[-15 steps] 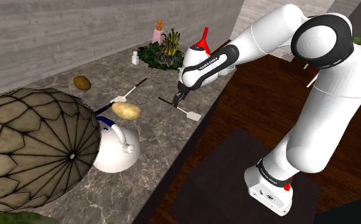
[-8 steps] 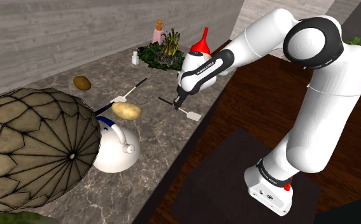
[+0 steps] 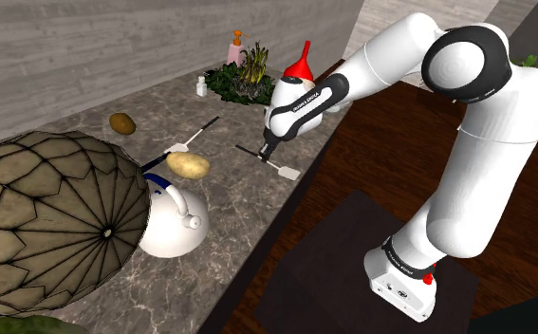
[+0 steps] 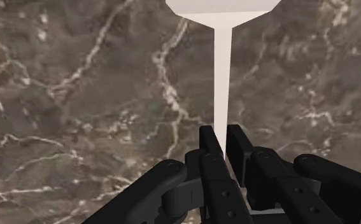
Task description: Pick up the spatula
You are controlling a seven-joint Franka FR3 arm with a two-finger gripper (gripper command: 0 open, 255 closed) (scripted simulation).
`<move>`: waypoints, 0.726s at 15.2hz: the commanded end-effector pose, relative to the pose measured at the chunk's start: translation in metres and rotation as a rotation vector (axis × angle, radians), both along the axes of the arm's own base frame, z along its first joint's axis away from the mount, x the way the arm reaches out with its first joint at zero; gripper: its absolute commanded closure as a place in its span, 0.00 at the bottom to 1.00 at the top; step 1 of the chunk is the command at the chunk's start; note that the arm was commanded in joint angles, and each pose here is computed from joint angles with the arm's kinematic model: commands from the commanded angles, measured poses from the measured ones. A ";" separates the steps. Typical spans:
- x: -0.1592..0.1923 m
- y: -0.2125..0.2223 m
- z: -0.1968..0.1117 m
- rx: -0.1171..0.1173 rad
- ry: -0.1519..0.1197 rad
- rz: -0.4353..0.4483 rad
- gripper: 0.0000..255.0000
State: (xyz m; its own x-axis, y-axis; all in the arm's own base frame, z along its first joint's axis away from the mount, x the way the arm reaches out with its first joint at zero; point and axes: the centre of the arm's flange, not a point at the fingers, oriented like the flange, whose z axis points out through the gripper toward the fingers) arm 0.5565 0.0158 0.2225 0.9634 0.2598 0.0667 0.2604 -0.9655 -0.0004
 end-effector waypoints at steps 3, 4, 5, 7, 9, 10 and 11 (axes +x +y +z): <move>-0.001 0.000 0.016 0.000 0.000 0.000 1.00; 0.000 0.000 0.021 0.000 0.000 0.000 1.00; 0.000 0.000 0.026 0.000 0.000 0.000 1.00; 0.000 0.000 0.037 0.000 0.000 0.000 1.00; -0.001 0.000 0.047 0.000 0.000 0.000 1.00; 0.000 0.000 0.053 0.000 0.000 0.000 1.00; 0.000 0.000 0.058 0.000 0.000 0.000 1.00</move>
State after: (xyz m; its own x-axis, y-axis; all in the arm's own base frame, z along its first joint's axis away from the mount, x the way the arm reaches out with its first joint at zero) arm 0.5568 0.0158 0.2747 0.9633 0.2599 0.0667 0.2605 -0.9655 -0.0004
